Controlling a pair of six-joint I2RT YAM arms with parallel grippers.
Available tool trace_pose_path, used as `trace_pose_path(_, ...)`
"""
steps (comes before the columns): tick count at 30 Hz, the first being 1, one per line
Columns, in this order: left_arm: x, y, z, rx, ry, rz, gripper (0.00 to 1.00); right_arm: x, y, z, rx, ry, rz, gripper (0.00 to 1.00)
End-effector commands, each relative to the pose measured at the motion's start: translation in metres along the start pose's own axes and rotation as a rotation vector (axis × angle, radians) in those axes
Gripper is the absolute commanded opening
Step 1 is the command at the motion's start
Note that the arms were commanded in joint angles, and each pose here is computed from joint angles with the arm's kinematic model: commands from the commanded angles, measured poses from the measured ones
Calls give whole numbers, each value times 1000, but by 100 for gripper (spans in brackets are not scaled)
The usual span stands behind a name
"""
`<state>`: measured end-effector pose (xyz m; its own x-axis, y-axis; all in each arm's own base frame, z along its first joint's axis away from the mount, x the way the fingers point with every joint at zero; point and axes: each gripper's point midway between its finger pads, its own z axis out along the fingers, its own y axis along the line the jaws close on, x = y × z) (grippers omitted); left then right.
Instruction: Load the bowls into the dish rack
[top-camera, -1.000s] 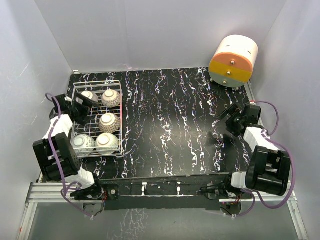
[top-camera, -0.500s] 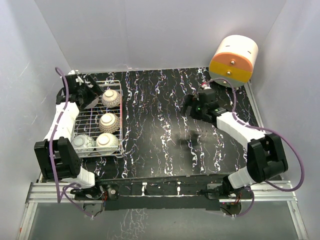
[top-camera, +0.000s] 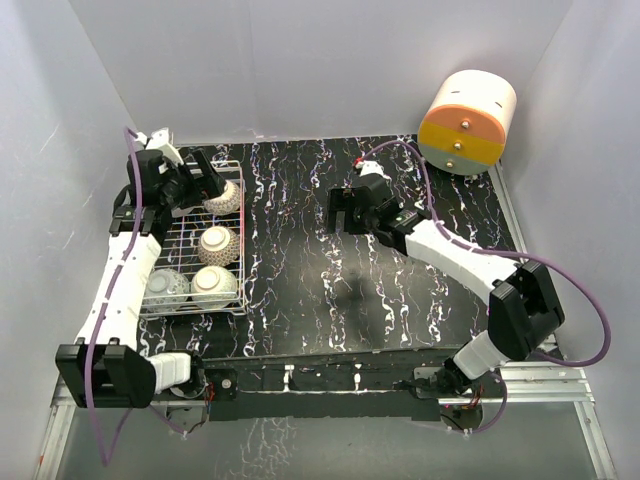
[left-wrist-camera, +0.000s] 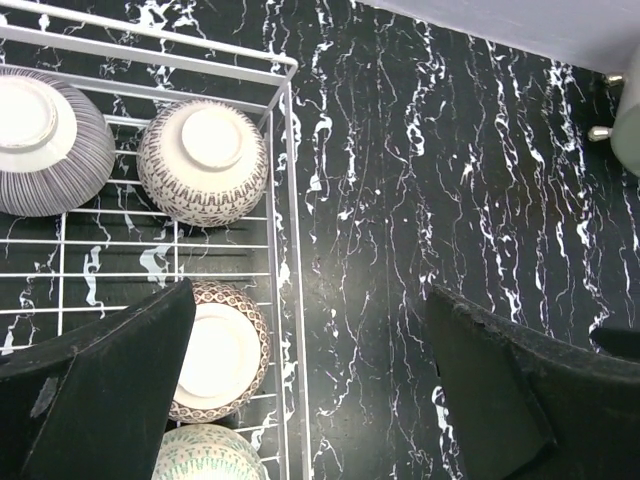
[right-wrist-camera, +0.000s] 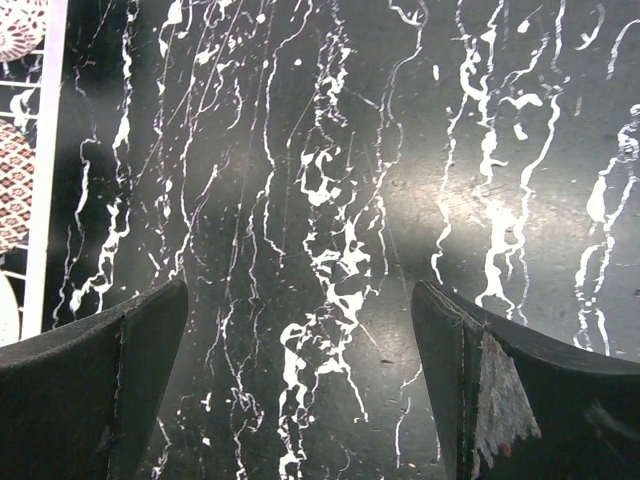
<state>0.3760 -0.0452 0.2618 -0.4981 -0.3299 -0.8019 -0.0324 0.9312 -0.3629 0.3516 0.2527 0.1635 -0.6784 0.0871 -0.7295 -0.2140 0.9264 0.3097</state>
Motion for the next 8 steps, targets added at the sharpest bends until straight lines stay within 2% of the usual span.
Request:
trace_pose_path(1,13,-10,-7,71,34,61,97,-50,6,-27,30,-169,-16,98)
trace_pose_path(8,11,-22,-7,135,41,71,97,-62,0,-39,88,-217,-39,99)
